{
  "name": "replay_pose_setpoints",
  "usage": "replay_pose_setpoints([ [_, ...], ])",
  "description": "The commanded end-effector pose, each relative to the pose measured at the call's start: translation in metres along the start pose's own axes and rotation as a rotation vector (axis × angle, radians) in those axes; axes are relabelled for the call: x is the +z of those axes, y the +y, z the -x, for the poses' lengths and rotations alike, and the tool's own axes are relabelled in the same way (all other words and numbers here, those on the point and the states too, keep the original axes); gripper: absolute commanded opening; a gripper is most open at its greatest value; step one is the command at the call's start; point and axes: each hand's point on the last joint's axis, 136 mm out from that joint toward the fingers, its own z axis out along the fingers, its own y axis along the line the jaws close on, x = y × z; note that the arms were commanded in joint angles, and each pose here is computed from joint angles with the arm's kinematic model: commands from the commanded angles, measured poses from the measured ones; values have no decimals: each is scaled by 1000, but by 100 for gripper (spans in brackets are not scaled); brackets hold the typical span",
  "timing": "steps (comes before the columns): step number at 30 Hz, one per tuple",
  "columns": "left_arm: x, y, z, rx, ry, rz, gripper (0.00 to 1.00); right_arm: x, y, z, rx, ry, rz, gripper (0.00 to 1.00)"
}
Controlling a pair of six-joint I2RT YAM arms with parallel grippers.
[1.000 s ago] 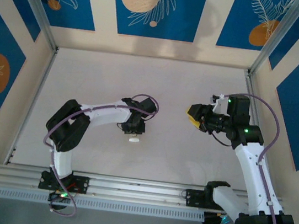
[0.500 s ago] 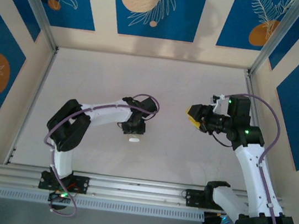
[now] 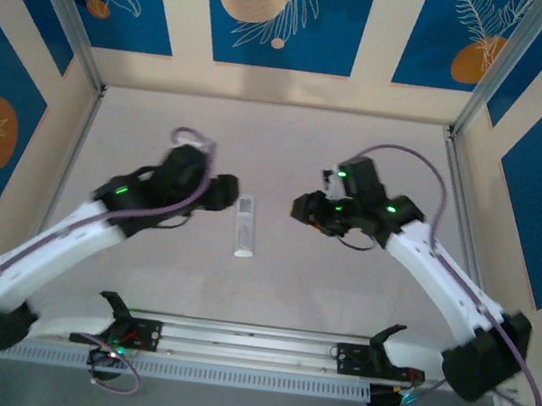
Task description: Load the batteries into the remote control
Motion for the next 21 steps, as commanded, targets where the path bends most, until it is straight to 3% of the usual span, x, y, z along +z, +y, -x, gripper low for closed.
replay_pose_setpoints([
  [1,-2,39,-23,121,19,-44,63,45,-5,10,-90,-5,-152,44],
  [4,6,62,-48,53,159,-89,64,86,13,9,-162,35,-186,42],
  [9,5,67,-58,119,234,-107,70,141,12,10,-222,52,-303,40],
  [14,18,72,-66,149,209,-129,79,163,6,0,-284,76,-391,28],
  [21,36,80,-77,110,229,-144,93,178,-8,-19,-283,142,-401,21],
])
